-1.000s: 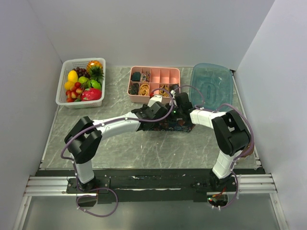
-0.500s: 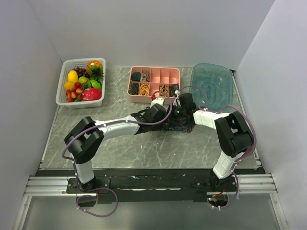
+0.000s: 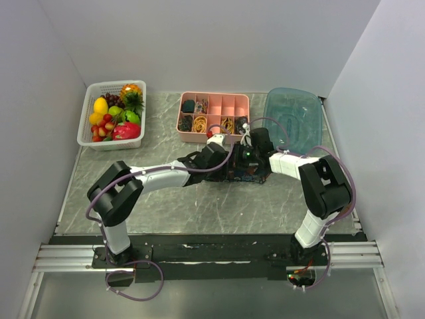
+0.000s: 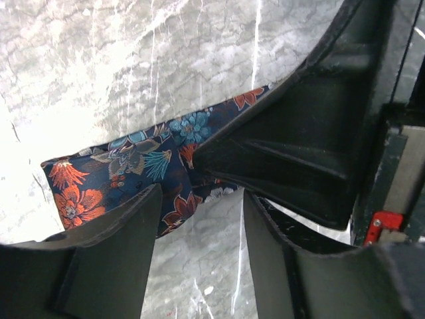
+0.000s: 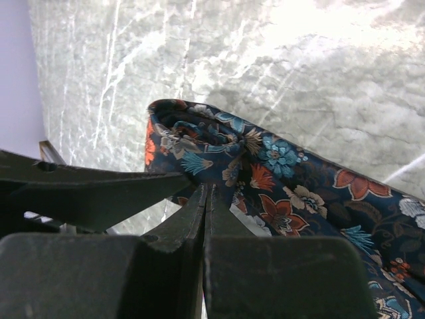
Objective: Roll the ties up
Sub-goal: Roll the tie at the center of the board.
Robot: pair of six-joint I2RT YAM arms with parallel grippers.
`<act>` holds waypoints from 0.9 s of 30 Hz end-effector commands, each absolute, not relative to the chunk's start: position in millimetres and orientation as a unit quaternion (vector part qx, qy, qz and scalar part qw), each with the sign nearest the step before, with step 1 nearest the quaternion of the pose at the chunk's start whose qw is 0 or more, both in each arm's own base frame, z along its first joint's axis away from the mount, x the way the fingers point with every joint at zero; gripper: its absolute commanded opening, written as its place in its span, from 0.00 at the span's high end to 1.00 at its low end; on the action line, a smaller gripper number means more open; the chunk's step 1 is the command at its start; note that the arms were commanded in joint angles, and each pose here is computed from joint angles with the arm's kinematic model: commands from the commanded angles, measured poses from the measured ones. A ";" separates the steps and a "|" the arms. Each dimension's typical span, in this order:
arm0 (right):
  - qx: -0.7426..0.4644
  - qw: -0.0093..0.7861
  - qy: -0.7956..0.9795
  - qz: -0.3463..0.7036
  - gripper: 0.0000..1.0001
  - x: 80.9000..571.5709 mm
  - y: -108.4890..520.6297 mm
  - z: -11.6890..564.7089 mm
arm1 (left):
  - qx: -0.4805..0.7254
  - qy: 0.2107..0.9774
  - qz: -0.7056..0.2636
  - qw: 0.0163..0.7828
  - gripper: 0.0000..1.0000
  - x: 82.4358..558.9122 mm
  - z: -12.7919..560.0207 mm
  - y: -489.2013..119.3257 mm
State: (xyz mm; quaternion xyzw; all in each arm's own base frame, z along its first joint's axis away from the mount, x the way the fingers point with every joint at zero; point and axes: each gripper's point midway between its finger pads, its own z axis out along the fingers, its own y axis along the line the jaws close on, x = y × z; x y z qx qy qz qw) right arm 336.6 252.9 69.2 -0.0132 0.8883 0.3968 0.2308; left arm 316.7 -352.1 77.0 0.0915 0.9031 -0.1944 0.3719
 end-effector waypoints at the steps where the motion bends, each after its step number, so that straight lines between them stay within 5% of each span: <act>1: -0.041 0.265 0.864 0.426 1.00 340.3 260.8 98.8 | 0.082 0.878 -0.237 0.409 0.40 321.7 117.1 -355.5; 20: -0.070 0.266 0.874 0.400 1.00 338.8 283.4 99.3 | 0.001 0.861 -0.292 0.417 0.26 330.2 143.3 -276.2; 27: -0.051 0.265 0.896 0.353 1.00 348.7 274.0 78.4 | -0.016 0.852 -0.358 0.383 0.11 325.9 117.4 -260.5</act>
